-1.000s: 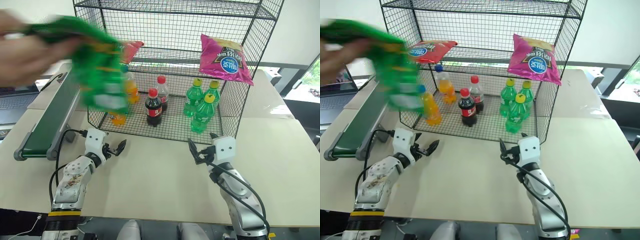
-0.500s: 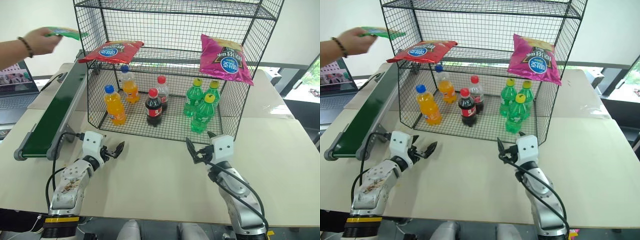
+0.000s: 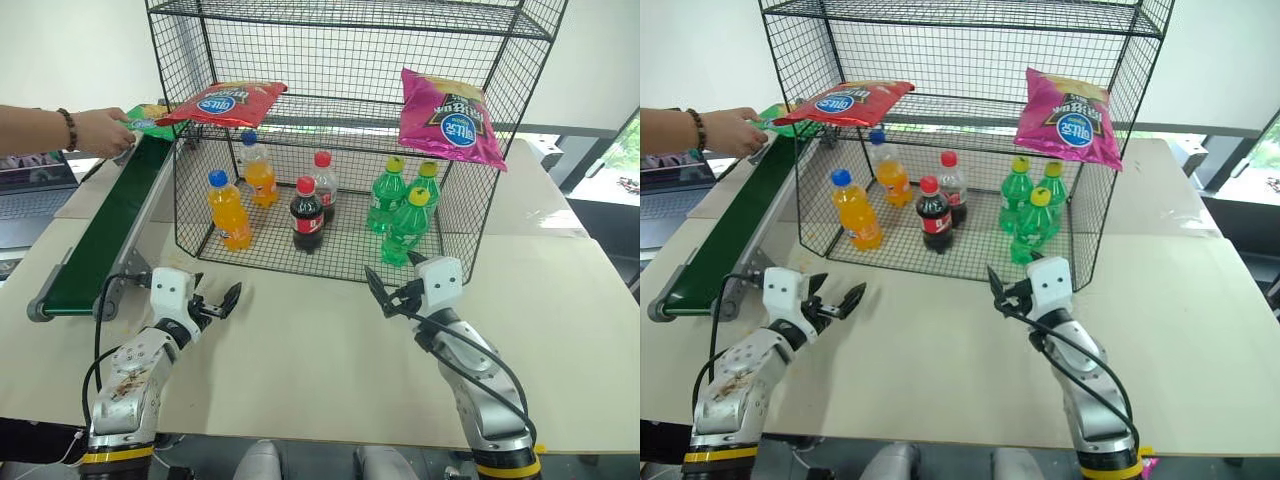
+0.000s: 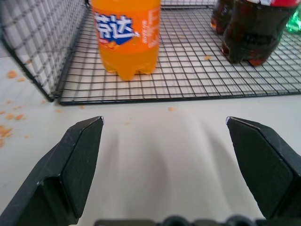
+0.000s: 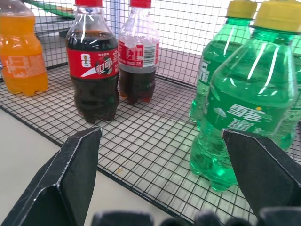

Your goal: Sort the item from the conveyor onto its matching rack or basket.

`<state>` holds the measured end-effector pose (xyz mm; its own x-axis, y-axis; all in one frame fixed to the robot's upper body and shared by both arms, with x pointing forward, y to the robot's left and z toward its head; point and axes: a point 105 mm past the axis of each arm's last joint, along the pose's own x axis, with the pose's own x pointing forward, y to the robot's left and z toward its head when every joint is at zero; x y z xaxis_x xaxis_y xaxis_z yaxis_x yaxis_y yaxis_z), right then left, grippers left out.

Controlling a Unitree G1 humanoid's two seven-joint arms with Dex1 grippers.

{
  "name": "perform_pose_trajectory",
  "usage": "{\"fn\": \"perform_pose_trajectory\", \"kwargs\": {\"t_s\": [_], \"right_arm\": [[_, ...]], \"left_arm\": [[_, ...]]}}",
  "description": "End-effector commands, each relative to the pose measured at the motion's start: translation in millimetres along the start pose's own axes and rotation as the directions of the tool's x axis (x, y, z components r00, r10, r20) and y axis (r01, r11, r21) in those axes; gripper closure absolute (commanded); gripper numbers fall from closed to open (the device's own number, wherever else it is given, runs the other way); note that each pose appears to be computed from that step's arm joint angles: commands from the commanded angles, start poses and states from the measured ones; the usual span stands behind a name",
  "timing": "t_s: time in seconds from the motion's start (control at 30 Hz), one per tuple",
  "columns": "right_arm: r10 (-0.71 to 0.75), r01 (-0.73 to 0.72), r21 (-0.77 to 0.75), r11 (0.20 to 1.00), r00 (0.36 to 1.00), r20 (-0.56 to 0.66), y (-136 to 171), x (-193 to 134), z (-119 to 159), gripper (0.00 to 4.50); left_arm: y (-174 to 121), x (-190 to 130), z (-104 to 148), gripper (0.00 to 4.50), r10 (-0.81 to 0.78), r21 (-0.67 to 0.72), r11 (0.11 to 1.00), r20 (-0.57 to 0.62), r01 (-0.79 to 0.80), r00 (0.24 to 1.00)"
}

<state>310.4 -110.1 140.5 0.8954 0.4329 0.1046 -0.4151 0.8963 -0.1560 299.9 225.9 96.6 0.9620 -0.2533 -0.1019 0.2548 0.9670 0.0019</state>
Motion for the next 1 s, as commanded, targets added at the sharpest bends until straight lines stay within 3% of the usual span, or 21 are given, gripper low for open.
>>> {"fn": "perform_pose_trajectory", "kwargs": {"t_s": [0.03, 0.17, 0.33, 0.47, 0.57, 0.67, 0.83, 1.0], "right_arm": [[0.163, -0.163, -0.005, 0.987, 0.983, 0.087, 12, 1, 30, 0.00], [0.352, -0.354, 0.005, 0.935, 0.929, 0.114, 28, 0, 46, 0.00], [0.570, -0.576, -0.011, 0.818, 0.807, 0.155, 46, -1, 68, 0.00], [0.699, -0.709, -0.027, 0.705, 0.687, 0.199, 63, 1, 83, 0.00], [0.786, -0.806, -0.046, 0.591, 0.562, 0.259, 76, 0, 102, 0.00], [0.833, -0.855, -0.069, 0.514, 0.479, 0.276, 81, -1, 113, 0.00], [0.881, -0.897, -0.122, 0.424, 0.378, 0.285, 90, -1, 126, 0.00], [0.895, -0.905, -0.161, 0.393, 0.337, 0.292, 93, 1, 137, 0.00]], "left_arm": [[0, -18, 16, 0.04, -0.015, -0.008, 1.000, 0.051, 0.015, 0.999], [6, -37, 32, 0.04, 0.005, -0.103, 0.995, 0.107, 0.006, 0.994], [39, -71, 47, 0.04, 0.151, -0.308, 0.946, 0.146, -0.100, 0.978], [63, -98, 49, 0.04, 0.293, -0.547, 0.824, 0.188, -0.147, 0.937], [76, -120, 50, 0.04, 0.391, -0.712, 0.690, 0.214, -0.131, 0.895], [93, -137, 50, 0.04, 0.474, -0.807, 0.578, 0.216, -0.117, 0.854], [116, -157, 32, 0.04, 0.533, -0.917, 0.392, 0.167, -0.067, 0.830], [115, -153, 30, 0.04, 0.515, -0.935, 0.354, 0.168, -0.030, 0.841]]}}
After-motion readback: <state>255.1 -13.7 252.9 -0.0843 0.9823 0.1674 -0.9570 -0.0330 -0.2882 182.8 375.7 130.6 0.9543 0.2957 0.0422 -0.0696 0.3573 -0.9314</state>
